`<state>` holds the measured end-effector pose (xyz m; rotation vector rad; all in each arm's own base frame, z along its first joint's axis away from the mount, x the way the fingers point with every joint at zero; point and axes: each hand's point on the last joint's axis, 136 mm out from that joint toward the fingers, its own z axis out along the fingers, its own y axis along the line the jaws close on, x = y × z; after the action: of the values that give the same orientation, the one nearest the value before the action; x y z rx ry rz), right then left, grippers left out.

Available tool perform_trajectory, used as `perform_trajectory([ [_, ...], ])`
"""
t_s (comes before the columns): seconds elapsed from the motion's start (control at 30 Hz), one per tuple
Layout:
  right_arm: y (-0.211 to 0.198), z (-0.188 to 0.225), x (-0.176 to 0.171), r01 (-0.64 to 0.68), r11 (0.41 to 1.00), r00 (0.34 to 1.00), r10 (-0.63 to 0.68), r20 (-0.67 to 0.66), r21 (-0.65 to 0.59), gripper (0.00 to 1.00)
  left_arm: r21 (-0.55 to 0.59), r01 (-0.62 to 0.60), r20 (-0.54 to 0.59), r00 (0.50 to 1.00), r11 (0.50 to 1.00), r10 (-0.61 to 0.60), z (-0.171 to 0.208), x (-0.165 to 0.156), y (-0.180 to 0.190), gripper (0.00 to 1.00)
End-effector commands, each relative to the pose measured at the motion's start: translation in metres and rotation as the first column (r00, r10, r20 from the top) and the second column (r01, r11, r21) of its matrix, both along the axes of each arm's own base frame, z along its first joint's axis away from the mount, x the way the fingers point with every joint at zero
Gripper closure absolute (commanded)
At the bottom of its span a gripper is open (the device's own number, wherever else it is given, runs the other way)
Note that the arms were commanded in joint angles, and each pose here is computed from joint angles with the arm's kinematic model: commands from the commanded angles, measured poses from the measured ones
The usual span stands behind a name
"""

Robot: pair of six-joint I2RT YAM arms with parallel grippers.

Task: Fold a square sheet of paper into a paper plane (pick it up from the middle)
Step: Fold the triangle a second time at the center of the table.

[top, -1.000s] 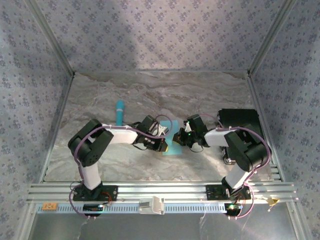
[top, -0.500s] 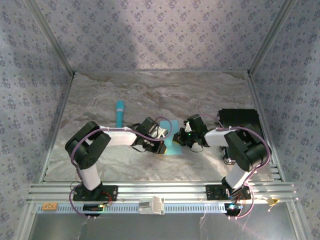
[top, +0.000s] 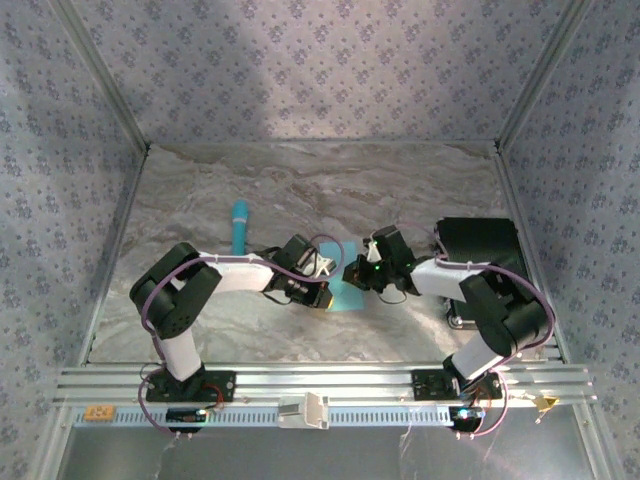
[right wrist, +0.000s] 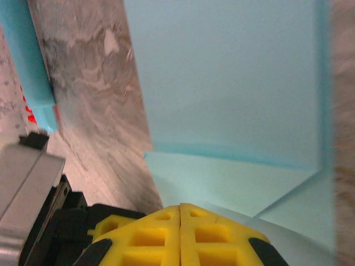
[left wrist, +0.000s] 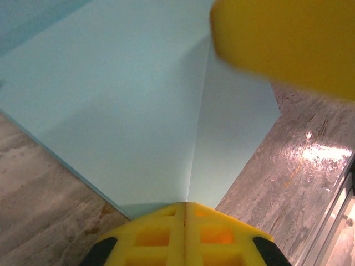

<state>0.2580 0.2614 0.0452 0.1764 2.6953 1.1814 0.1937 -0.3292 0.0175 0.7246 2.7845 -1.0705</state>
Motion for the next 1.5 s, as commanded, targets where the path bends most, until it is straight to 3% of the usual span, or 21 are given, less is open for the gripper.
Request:
perform_trajectory([
  [0.0, 0.009, -0.004, -0.011, -0.029, 0.999, 1.000, 0.029, -0.009, -0.024, 0.93, 0.131, 0.005, -0.080, 0.997, 0.991, 0.005, -0.029, -0.024, 0.024, 0.96],
  [0.43, -0.004, -0.044, -0.022, 0.016, 0.996, 0.995, -0.025, -0.098, -0.083, 0.96, 0.137, 0.004, -0.080, 0.997, 0.991, 0.007, -0.030, -0.024, 0.026, 0.98],
  [0.77, 0.016, -0.008, -0.015, -0.030, 0.998, 0.999, 0.031, -0.009, 0.047, 0.96, 0.140, 0.005, -0.087, 0.996, 0.990, 0.007, -0.032, -0.024, 0.026, 1.00],
  [1.07, 0.008, -0.042, -0.033, -0.013, 0.999, 0.996, 0.009, -0.091, -0.042, 0.97, 0.140, 0.004, -0.084, 0.996, 0.990, 0.008, -0.032, -0.024, 0.026, 1.00],
  [1.47, -0.016, -0.043, 0.002, 0.104, 0.994, 0.992, -0.106, -0.075, -0.024, 0.97, 0.156, 0.004, -0.087, 0.996, 0.988, 0.010, -0.037, -0.024, 0.028, 1.00],
])
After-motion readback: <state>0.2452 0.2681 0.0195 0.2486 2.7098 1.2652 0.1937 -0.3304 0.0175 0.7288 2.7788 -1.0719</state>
